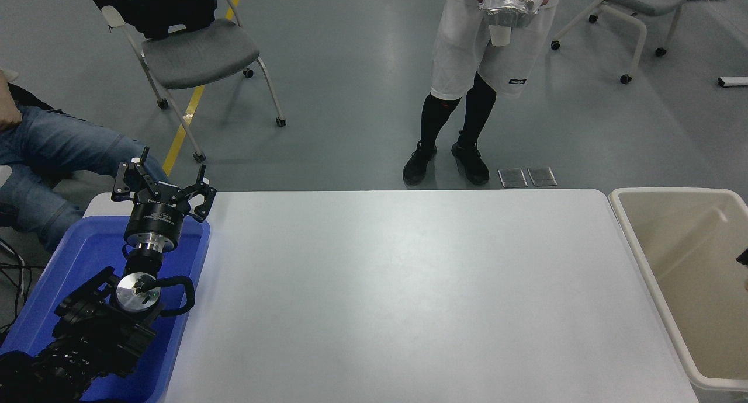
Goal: Pick up paper ball place in dustbin
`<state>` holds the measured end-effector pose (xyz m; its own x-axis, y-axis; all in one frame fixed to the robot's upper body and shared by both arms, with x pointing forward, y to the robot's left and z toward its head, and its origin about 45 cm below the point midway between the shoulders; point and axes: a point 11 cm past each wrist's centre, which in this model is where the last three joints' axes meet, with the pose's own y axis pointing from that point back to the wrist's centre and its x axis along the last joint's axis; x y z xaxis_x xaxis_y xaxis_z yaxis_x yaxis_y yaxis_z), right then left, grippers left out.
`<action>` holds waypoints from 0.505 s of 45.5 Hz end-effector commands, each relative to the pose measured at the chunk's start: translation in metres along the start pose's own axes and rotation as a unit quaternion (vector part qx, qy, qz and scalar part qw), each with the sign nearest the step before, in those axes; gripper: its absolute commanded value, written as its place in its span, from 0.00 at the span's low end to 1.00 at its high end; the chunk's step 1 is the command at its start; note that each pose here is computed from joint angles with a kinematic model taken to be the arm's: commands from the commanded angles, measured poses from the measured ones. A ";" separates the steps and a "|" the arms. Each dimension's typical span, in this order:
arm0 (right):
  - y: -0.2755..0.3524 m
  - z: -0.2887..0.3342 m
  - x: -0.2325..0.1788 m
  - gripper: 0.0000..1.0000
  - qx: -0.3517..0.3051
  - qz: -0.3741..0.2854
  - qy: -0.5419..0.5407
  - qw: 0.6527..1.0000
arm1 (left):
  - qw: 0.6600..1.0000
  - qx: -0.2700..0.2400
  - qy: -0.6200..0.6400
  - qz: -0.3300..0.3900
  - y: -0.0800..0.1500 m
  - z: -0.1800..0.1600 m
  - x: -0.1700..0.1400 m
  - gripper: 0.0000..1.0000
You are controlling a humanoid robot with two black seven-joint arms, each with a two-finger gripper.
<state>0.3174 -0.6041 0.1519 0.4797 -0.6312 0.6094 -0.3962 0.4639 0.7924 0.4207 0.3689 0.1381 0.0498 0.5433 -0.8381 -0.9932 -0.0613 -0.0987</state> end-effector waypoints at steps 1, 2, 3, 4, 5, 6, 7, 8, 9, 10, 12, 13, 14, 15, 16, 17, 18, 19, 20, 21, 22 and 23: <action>-0.013 -0.015 -0.014 0.00 0.013 0.098 -0.030 0.995 | 1.000 0.000 0.000 0.000 0.000 0.000 0.000 0.99; -0.014 -0.017 -0.014 0.00 0.014 0.106 -0.030 0.994 | 1.000 0.000 0.000 0.000 0.000 0.000 0.000 0.99; -0.014 -0.018 -0.016 0.00 0.015 0.112 -0.030 0.993 | 1.000 0.000 0.000 0.000 0.000 0.000 0.000 0.99; -0.015 -0.020 -0.018 0.00 0.015 0.116 -0.030 0.993 | 1.000 0.000 0.000 0.000 0.000 0.000 0.000 0.99; -0.016 -0.022 -0.020 0.00 0.016 0.119 -0.029 0.992 | 1.000 0.000 0.000 0.000 0.000 0.000 0.000 0.99; -0.018 -0.023 -0.024 0.00 0.016 0.121 -0.028 0.992 | 1.000 0.000 0.000 0.000 0.000 0.000 0.000 0.99; -0.019 -0.025 -0.027 0.00 0.017 0.121 -0.026 0.992 | 1.000 0.000 0.000 0.000 0.000 0.000 0.000 0.99; -0.020 -0.028 -0.030 0.00 0.018 0.123 -0.026 0.992 | 1.000 0.000 0.000 0.000 0.000 0.000 0.000 0.99; -0.020 -0.029 -0.031 0.00 0.018 0.126 -0.026 0.992 | 1.000 0.000 0.000 0.000 0.000 0.000 0.000 0.99; -0.020 -0.030 -0.031 0.00 0.018 0.129 -0.026 0.991 | 1.000 0.000 0.000 0.000 0.000 0.000 0.000 0.99; -0.021 -0.032 -0.032 0.00 0.020 0.135 -0.027 0.990 | 1.000 0.000 0.000 0.000 0.000 0.000 0.000 0.99; -0.021 -0.034 -0.034 0.00 0.021 0.136 -0.028 0.990 | 1.000 0.000 0.000 0.000 0.000 0.000 0.000 0.99; -0.022 -0.034 -0.035 0.00 0.021 0.136 -0.029 0.990 | 1.000 0.000 0.000 0.000 0.000 0.000 0.000 0.99; -0.022 -0.034 -0.036 0.00 0.021 0.137 -0.031 0.990 | 1.000 0.000 0.000 0.000 0.000 0.000 0.000 0.99; -0.022 -0.034 -0.035 0.00 0.022 0.138 -0.033 0.990 | 1.000 0.000 0.000 0.000 0.000 0.000 0.000 0.99; -0.022 -0.034 -0.035 0.00 0.021 0.138 -0.035 0.990 | 1.000 0.000 0.000 0.000 0.000 0.000 0.000 0.99; -0.022 -0.034 -0.035 0.00 0.022 0.138 -0.036 0.990 | 1.000 0.000 0.000 0.000 0.000 0.000 0.000 0.99; -0.022 -0.034 -0.035 0.00 0.022 0.138 -0.037 0.990 | 1.000 0.000 0.000 0.000 0.000 0.000 0.000 0.99; -0.022 -0.034 -0.035 0.00 0.022 0.138 -0.038 0.989 | 1.000 0.000 0.000 0.000 0.000 0.000 0.000 0.99; -0.022 -0.033 -0.036 0.00 0.021 0.137 -0.037 0.990 | 1.000 0.000 0.000 0.000 0.000 0.000 0.000 0.99; -0.022 -0.033 -0.036 0.00 0.021 0.137 -0.037 0.990 | 1.000 0.000 0.000 0.000 0.000 0.000 0.000 0.99; -0.022 -0.033 -0.036 0.00 0.020 0.137 -0.037 0.990 | 1.000 0.000 0.000 0.000 0.000 0.000 0.000 0.99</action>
<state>0.3343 -0.5770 0.1199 0.3217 -0.5391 0.7784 -0.5238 0.5835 0.6206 0.4207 0.3689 0.1382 0.0503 0.5431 -0.8381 -0.9932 -0.0612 -0.0992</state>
